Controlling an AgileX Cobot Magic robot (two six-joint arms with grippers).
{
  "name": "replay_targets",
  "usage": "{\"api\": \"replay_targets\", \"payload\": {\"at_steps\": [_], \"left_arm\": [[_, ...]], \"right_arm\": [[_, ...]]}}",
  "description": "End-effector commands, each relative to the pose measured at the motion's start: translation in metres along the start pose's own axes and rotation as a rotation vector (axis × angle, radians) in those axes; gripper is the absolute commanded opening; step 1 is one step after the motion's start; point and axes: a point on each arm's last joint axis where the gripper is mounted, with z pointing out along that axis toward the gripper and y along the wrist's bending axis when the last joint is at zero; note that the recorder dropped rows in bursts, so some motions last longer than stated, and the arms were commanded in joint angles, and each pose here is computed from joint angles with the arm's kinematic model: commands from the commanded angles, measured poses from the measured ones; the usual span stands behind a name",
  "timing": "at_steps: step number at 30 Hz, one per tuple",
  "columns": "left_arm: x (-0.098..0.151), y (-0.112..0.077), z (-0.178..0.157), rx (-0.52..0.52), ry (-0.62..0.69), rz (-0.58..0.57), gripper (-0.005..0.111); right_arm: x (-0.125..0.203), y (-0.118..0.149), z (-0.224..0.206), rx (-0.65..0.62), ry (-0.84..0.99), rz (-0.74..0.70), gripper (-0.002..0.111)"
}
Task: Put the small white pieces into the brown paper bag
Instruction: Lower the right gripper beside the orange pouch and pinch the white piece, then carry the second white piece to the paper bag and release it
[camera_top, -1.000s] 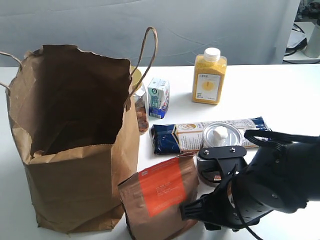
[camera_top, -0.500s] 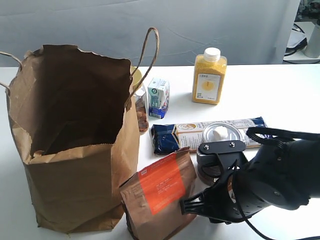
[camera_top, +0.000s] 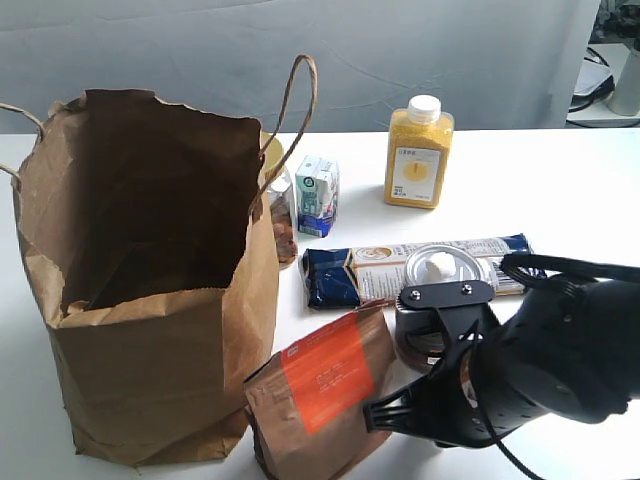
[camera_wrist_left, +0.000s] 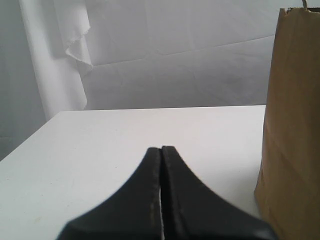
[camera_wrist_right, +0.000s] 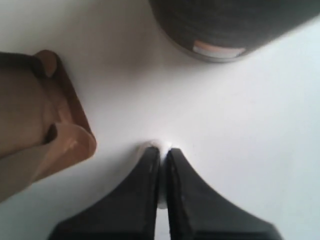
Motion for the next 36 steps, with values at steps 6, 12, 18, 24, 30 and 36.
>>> {"api": "replay_targets", "payload": {"at_steps": [6,12,18,24,30,36], "left_arm": [[0.000,0.000,0.000,0.007,-0.006,0.001,0.000],[0.000,0.000,0.000,0.007,-0.006,0.001,0.000],[0.000,0.000,0.000,0.007,-0.006,0.001,0.000],[0.000,0.000,0.000,0.007,-0.006,0.001,0.000],[0.000,0.000,0.000,0.007,-0.006,0.001,0.000],[0.000,0.000,0.000,0.007,-0.006,0.001,0.000]], "right_arm": [[0.025,-0.017,-0.046,-0.082,-0.087,0.041,0.000],[0.030,-0.024,-0.090,-0.187,-0.238,0.065,0.000],[0.039,-0.028,-0.134,-0.345,-0.384,0.076,0.000],[0.048,-0.033,-0.160,-0.445,-0.495,0.055,0.000],[0.045,-0.030,-0.183,-0.509,-0.613,-0.033,0.000],[0.031,-0.003,-0.214,-0.600,-0.735,-0.197,0.000]]}}
